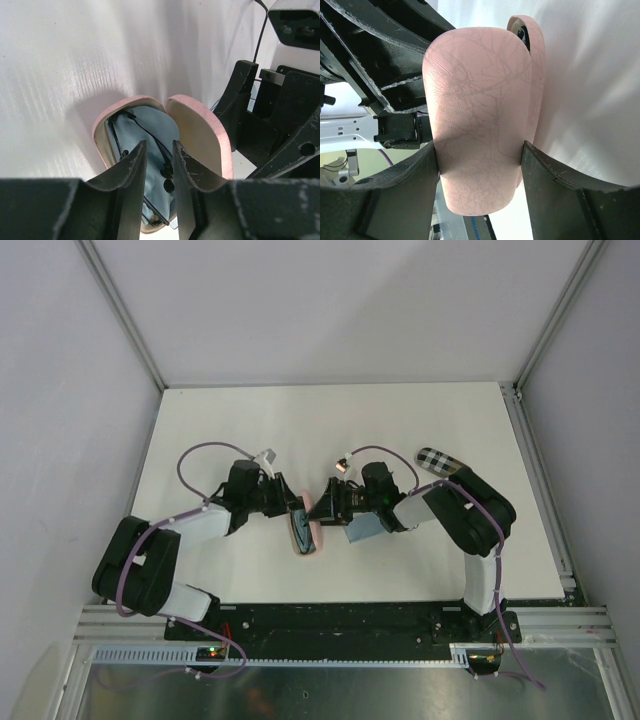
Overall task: Organize the sunglasses
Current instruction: Open the case with the sunglasses at the center of the board.
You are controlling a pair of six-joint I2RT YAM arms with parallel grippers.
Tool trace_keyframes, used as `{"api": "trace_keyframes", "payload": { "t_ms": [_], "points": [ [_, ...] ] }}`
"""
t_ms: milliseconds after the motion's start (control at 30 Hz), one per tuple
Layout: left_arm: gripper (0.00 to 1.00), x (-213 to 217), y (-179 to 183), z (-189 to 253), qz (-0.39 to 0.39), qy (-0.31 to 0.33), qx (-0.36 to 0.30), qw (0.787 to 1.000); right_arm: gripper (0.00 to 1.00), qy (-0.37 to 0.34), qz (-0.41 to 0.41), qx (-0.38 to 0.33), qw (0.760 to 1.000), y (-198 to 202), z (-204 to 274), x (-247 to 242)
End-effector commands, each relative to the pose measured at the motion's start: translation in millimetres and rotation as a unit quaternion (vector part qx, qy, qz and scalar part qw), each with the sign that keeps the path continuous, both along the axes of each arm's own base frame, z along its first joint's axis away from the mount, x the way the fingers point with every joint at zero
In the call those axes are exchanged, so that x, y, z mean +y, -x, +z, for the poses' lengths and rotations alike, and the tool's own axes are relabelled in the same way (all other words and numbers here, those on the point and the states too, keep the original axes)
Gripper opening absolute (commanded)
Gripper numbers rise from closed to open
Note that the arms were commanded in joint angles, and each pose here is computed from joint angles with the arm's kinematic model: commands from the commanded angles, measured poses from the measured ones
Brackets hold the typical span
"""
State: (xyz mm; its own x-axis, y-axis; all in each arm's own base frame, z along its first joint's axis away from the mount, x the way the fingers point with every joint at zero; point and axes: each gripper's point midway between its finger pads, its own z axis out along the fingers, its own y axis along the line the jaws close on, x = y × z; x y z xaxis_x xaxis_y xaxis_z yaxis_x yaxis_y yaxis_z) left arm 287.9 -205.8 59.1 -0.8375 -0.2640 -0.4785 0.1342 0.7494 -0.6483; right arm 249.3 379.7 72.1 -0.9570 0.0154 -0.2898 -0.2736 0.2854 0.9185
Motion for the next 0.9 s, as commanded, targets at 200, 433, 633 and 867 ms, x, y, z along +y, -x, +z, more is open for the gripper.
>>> {"api": "trace_keyframes", "payload": {
  "t_ms": [200, 433, 633, 867],
  "points": [
    [0.31, -14.0, -8.3, -2.6, -0.023, -0.017, 0.002, 1.000, 0.47, -0.009, 0.008, -0.020, 1.000, -0.9, -0.5, 0.4],
    [0.15, -16.7, -10.4, -4.8, -0.029, -0.023, 0.005, 0.999, 0.46, -0.009, 0.008, -0.023, 1.000, -0.8, 1.4, -0.1],
    [0.05, -18.3, -8.2, 12.5, -0.030, -0.007, -0.007, 0.999, 0.46, -0.006, 0.005, -0.022, 1.000, -3.1, -1.6, -2.1],
    [0.03, -12.9, -7.1, 32.5, -0.027, 0.026, -0.015, 0.999, 0.46, -0.012, 0.002, -0.016, 1.000, -6.4, -2.9, -3.6]
  ]
}}
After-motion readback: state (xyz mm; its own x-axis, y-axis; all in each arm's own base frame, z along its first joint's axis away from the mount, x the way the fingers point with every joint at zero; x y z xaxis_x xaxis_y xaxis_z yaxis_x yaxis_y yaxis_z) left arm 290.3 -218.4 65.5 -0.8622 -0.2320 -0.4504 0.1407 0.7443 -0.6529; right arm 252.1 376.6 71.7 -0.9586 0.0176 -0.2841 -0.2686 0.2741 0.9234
